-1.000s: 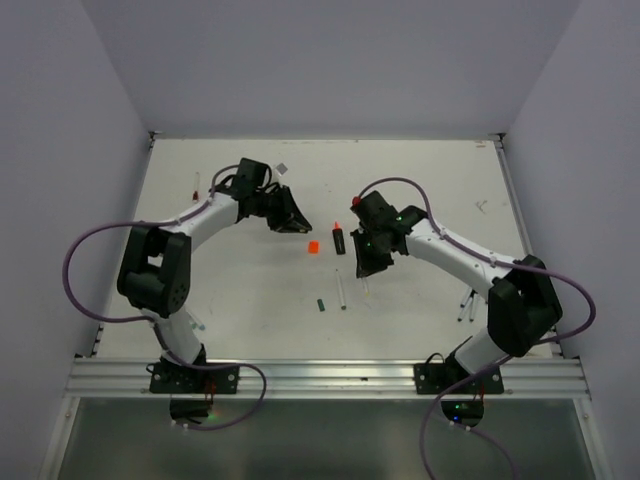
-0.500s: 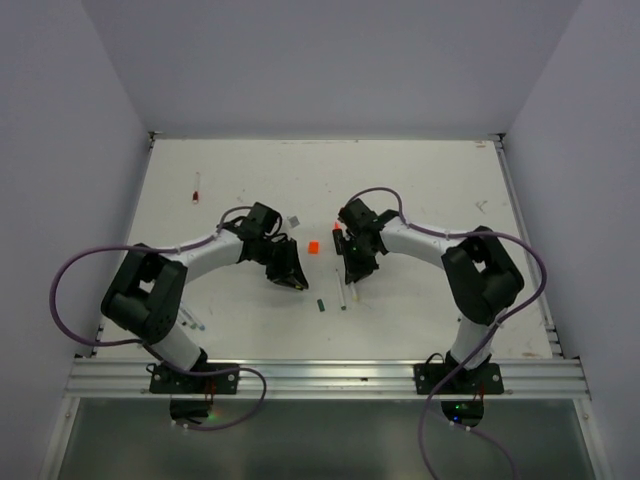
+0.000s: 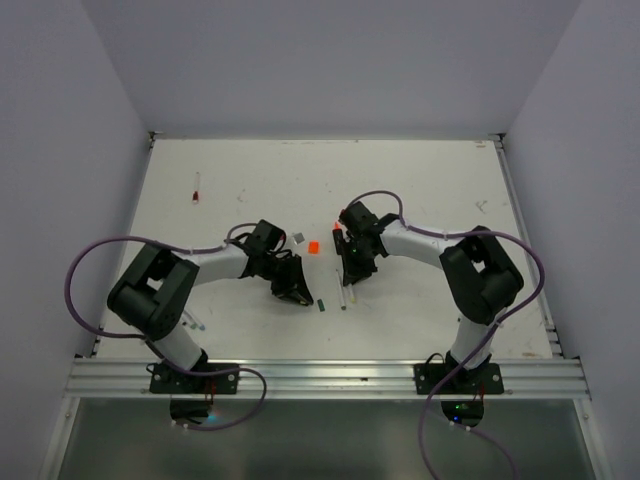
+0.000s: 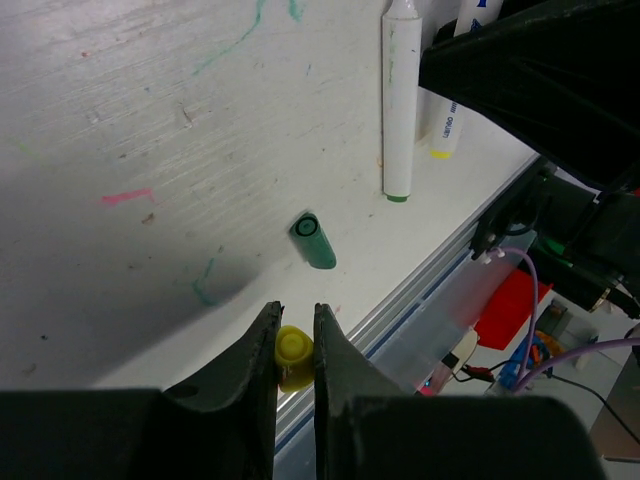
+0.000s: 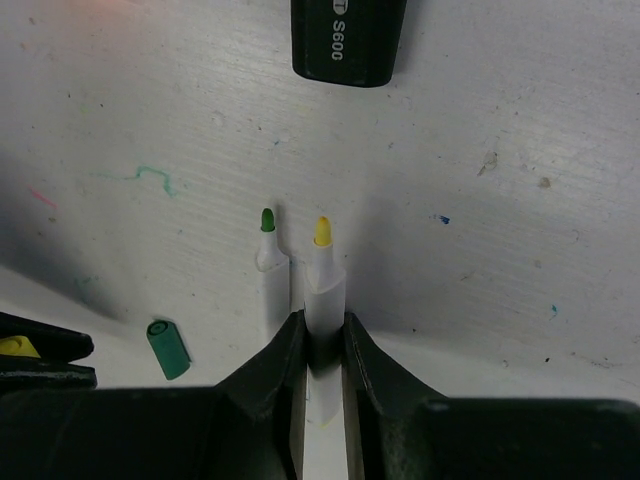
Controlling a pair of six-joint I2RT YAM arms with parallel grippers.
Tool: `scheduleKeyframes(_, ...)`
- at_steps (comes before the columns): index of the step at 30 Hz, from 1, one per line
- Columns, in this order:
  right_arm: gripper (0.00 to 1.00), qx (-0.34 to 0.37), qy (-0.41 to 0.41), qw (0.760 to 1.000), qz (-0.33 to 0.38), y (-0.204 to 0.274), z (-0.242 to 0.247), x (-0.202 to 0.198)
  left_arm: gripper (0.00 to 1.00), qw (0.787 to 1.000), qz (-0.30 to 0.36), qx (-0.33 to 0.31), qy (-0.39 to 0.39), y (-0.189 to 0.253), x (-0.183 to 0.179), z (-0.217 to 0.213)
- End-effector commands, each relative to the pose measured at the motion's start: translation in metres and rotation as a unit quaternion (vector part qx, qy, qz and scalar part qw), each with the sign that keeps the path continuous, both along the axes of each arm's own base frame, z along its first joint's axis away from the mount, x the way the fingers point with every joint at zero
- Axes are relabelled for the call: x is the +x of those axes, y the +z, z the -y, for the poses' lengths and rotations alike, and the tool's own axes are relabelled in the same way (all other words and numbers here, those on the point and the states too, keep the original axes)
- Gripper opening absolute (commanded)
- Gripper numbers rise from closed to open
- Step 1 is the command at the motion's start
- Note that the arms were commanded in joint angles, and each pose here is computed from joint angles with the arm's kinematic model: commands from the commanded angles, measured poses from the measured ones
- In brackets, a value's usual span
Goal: Open the pen caps
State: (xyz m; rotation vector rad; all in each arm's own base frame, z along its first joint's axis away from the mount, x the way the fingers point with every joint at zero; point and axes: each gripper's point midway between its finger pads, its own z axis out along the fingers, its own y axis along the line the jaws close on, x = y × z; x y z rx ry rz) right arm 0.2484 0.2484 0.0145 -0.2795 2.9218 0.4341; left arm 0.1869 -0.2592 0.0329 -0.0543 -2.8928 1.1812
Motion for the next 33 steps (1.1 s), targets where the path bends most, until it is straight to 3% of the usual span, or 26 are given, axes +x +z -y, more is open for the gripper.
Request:
scheduleKeyframes(1,0.18,0.008,-0.008,1.000,0.006,0.003,-0.001,0.001,0.00,0.999,0.005,-0.035,-0.003,0.001,0.002,0.012)
scheduleKeyframes(12,0.22,0.013,-0.015,1.000,0.004,0.003,-0.005,0.003,0.13,0.999,-0.011,-0.031,-0.003,-0.012,-0.006,0.010)
scheduleKeyframes(18,0.24,0.013,-0.015,1.000,0.003,0.003,-0.005,0.002,0.29,1.000,-0.013,-0.028,-0.006,-0.014,-0.008,0.009)
scheduleKeyframes(23,0.27,0.016,-0.014,1.000,0.000,0.003,-0.006,0.001,0.35,0.999,-0.013,-0.029,-0.008,-0.014,-0.008,0.009)
scheduleKeyframes(33,0.36,0.019,-0.013,1.000,0.009,0.014,-0.007,0.004,0.38,1.000,0.010,-0.008,0.000,-0.006,-0.005,-0.002)
